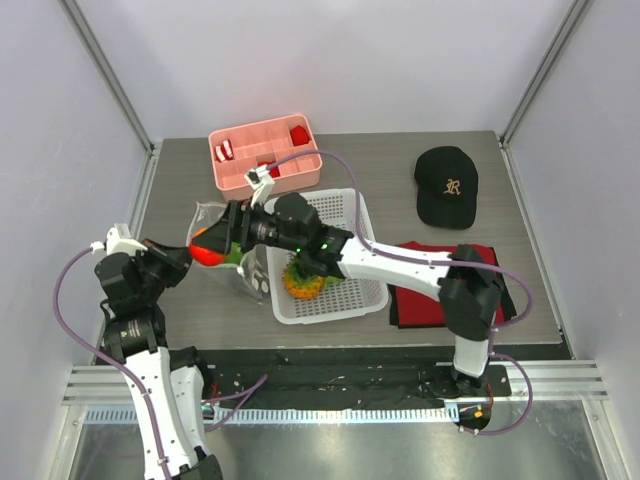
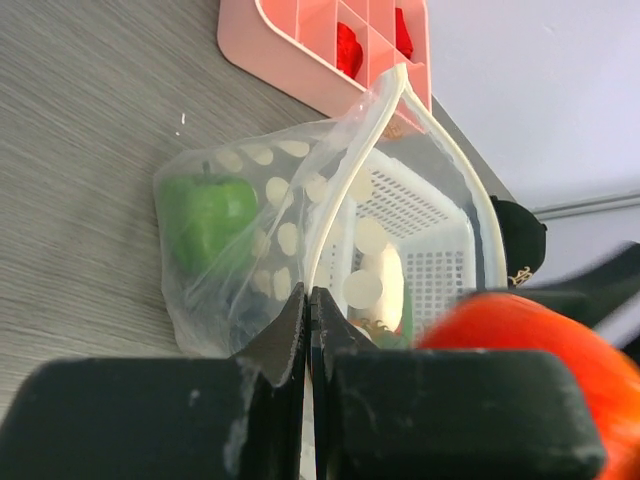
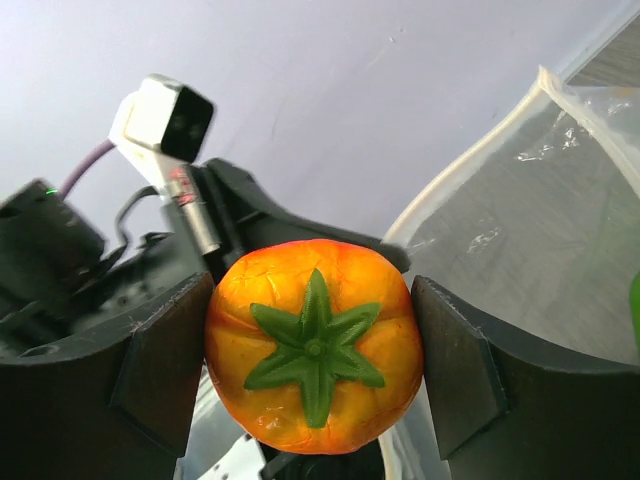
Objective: Open the zip-top bag and remove the fake food
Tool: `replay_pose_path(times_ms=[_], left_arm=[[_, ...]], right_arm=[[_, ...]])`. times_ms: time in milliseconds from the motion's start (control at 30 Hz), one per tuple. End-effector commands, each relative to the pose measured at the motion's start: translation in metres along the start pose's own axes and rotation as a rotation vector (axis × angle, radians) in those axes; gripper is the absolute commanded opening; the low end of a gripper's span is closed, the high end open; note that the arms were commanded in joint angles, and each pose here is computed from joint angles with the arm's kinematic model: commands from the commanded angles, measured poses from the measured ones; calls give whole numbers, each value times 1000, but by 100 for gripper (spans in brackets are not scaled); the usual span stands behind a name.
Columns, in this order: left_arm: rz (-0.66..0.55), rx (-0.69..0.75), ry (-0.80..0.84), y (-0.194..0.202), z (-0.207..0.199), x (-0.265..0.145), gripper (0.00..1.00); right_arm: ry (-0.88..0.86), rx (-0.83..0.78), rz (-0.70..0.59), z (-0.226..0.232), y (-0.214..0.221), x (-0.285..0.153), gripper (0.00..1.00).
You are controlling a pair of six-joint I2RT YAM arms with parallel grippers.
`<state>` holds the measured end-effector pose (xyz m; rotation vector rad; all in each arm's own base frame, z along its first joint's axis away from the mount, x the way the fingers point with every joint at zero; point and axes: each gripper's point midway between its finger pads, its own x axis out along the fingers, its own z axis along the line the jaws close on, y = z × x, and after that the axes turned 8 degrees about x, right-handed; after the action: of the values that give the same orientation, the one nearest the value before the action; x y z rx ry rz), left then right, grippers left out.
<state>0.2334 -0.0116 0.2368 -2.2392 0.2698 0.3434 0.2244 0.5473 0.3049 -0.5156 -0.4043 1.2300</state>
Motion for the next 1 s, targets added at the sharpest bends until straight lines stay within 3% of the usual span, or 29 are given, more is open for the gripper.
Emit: replay_pose_path(times_ms=[0, 200, 400, 567, 733, 833, 933, 967], left_arm=[[-53, 14, -20, -14, 0, 0, 0], [-106, 68, -39, -31, -5, -10, 0], [-100, 144, -18, -46, -18, -13, 0], [-35, 120, 43, -40, -22, 5, 0], [4, 74, 82, -27, -18, 19, 0], [38, 60, 126, -20, -22, 22, 0], [76, 50, 167, -13, -27, 22, 0], [79, 48, 172, -13, -28, 22, 0]], right_arm=[[-79, -193, -113, 79, -55, -47, 1], [132, -365, -186, 60, -86, -104, 1], [437, -414, -264, -31, -116, -165, 3], [645, -364, -214, -112, -112, -201, 3], [770, -339, -127, -169, -92, -209, 4], [840, -326, -62, -202, -74, -208, 11], [876, -317, -14, -222, -64, -205, 30], [884, -320, -10, -224, -64, -204, 41]])
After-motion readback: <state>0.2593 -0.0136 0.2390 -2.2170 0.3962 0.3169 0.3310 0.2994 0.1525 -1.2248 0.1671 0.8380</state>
